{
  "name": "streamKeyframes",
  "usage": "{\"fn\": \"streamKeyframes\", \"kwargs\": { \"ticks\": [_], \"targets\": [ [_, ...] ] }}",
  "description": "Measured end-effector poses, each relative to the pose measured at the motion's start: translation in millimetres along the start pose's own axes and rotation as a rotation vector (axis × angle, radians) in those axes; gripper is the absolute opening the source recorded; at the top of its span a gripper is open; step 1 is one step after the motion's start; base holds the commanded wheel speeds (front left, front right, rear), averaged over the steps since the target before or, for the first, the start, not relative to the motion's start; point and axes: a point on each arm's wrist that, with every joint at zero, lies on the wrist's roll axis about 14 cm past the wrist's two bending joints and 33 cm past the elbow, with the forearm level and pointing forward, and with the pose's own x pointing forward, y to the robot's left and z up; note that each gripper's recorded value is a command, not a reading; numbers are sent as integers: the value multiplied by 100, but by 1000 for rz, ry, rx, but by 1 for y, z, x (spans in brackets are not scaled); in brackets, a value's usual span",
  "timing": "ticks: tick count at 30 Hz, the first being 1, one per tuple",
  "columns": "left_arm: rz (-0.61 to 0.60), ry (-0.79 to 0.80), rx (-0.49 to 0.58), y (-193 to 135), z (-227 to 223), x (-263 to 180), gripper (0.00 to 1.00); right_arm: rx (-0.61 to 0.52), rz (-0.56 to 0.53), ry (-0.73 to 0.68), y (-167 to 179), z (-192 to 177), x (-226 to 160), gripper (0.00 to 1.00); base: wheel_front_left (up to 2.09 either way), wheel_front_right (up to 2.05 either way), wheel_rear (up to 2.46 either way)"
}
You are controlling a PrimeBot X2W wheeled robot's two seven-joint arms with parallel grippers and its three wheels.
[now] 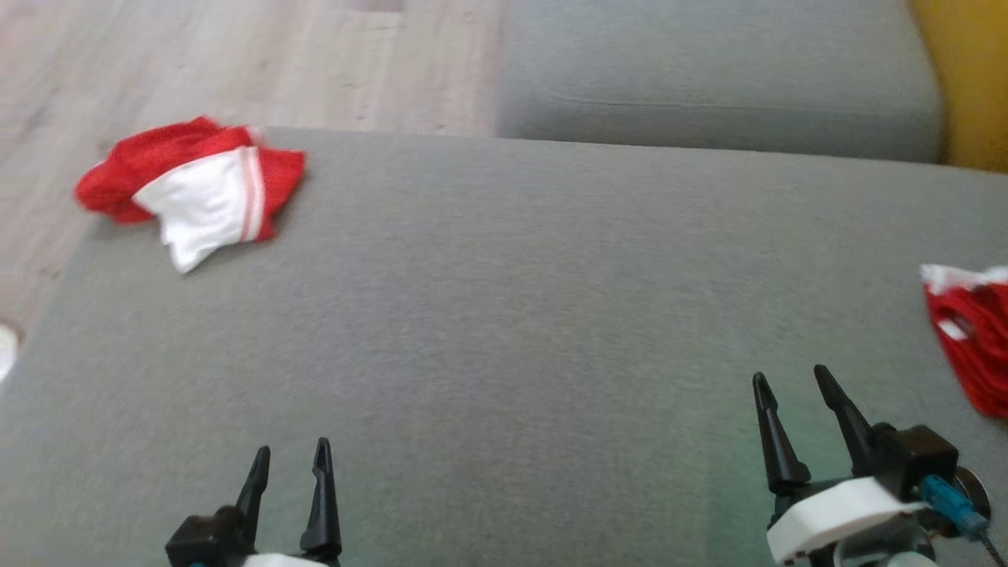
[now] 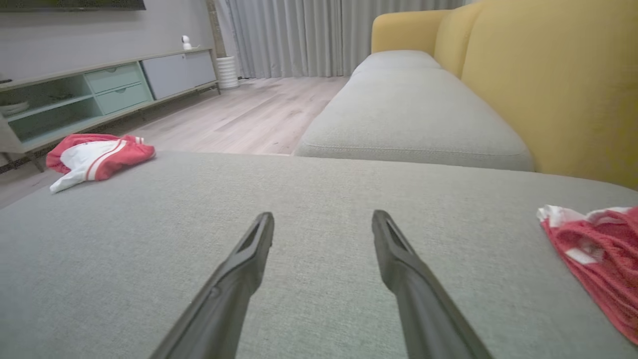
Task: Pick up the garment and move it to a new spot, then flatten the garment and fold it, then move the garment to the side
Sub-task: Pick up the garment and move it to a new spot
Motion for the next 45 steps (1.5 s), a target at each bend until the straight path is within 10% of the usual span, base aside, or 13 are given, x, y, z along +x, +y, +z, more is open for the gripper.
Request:
{"fn": "streamKeyframes", "kwargs": {
  "ticks": [20,35,45],
  "targets": [
    [458,-136,-65,112,16,-95,100,-60,508,52,160,-8,49,100,0,0,0],
    [480,-196,-20,126,45,-104,100,-75,513,44,162,-7,58,100,0,0,0],
    [313,-429,287,141,246,-21,100,-144,403,19,126,8,88,100,0,0,0]
  ]
}}
